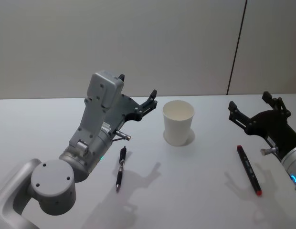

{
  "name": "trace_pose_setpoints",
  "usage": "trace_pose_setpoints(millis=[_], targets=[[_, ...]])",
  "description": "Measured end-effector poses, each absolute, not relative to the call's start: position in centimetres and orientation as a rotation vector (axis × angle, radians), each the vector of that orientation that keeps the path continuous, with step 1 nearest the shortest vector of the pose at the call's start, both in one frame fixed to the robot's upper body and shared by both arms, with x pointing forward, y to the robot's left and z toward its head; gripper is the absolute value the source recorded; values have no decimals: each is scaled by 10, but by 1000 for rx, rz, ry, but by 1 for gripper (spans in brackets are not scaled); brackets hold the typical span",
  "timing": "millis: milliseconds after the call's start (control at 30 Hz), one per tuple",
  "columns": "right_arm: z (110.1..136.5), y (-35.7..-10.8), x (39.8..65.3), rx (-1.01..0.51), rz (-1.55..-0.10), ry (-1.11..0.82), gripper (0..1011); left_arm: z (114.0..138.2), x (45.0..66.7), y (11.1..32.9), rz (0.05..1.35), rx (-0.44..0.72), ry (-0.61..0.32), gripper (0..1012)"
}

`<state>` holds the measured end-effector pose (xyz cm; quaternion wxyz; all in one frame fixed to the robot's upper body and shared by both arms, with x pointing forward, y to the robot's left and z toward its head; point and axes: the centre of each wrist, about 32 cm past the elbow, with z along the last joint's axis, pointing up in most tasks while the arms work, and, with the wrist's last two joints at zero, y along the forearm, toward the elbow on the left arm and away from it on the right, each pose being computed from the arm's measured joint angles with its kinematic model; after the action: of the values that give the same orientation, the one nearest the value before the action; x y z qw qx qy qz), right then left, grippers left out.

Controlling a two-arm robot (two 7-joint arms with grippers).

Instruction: Place the pen into the pen holder.

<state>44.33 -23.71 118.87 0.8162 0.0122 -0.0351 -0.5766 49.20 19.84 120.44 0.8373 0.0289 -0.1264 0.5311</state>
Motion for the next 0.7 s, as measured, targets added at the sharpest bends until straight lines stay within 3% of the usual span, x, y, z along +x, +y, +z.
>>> trace_pose_setpoints(millis=[700], targets=[[1189, -237, 443, 26, -1229, -75, 1001, 1204, 492, 198, 1124, 61, -268, 1000]])
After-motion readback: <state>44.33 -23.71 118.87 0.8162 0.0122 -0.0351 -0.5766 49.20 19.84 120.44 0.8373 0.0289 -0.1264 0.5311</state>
